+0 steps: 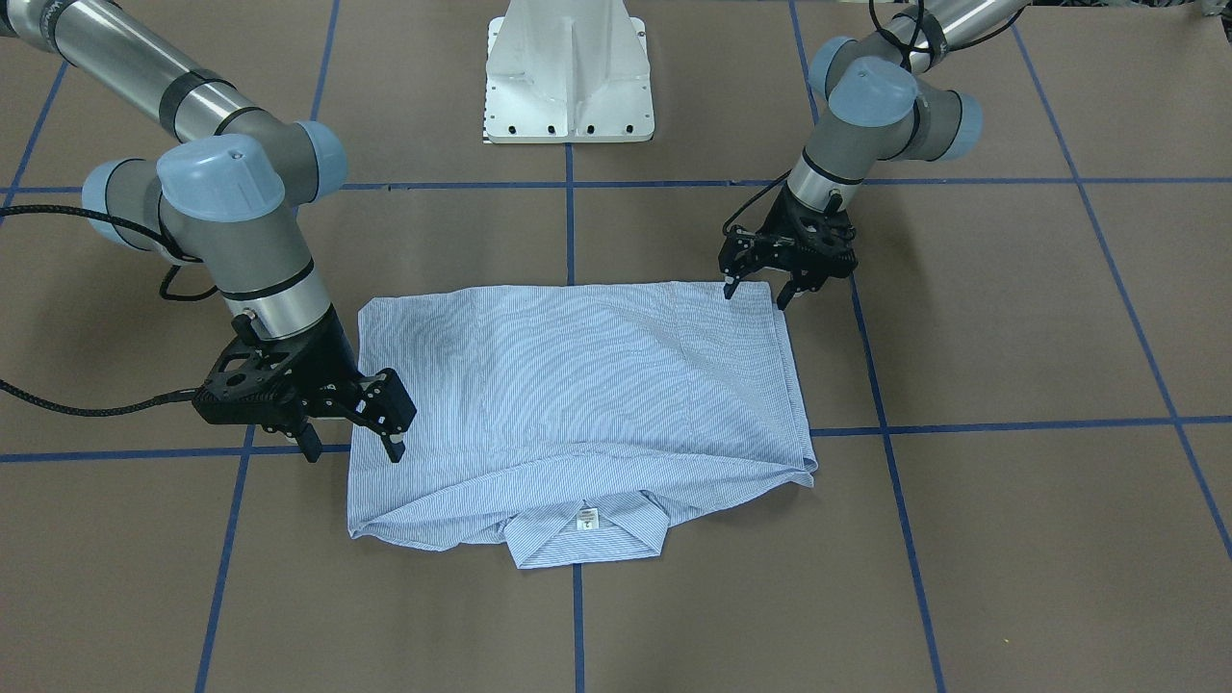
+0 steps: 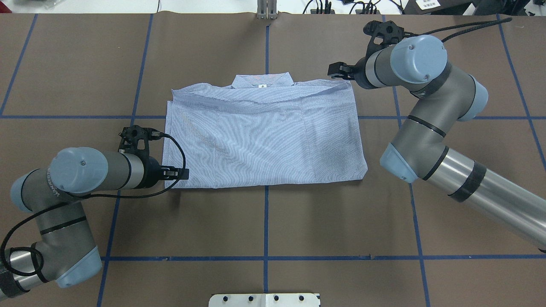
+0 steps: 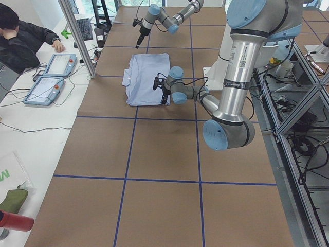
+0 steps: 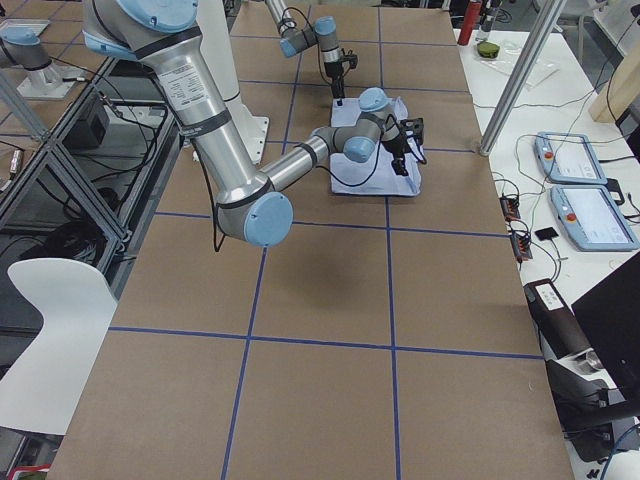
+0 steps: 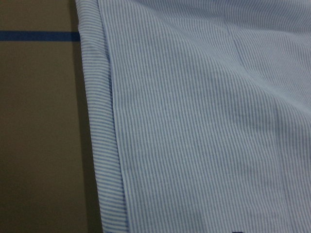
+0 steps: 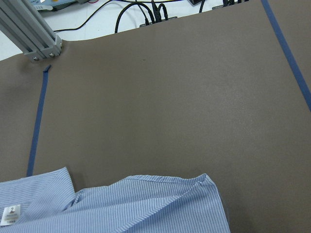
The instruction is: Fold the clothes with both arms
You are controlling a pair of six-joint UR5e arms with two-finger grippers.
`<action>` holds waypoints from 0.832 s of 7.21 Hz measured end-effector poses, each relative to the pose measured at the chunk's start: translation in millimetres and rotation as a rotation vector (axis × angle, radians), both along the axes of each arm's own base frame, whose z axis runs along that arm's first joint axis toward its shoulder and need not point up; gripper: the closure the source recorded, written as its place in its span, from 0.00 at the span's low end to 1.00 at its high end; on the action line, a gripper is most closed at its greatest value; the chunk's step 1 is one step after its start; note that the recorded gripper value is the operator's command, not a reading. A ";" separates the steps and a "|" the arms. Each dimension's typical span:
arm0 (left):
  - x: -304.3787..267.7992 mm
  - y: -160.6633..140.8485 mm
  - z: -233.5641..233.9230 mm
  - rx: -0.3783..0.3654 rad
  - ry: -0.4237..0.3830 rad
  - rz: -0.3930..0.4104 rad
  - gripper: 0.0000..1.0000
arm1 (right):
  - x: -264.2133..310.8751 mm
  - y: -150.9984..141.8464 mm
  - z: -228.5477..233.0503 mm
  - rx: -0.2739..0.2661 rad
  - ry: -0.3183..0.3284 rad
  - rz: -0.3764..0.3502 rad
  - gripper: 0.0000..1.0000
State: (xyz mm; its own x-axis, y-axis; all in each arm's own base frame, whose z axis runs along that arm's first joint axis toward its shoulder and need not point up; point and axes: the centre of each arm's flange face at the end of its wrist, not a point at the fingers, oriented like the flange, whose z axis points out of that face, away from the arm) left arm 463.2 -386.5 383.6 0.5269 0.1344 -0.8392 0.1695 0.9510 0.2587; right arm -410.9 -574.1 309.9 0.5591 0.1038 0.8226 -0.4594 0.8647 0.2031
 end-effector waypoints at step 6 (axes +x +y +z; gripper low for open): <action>-23.5 14.7 9.1 -0.001 -0.010 0.010 1.00 | -1.0 0.9 -0.4 -0.001 -0.002 0.000 0.00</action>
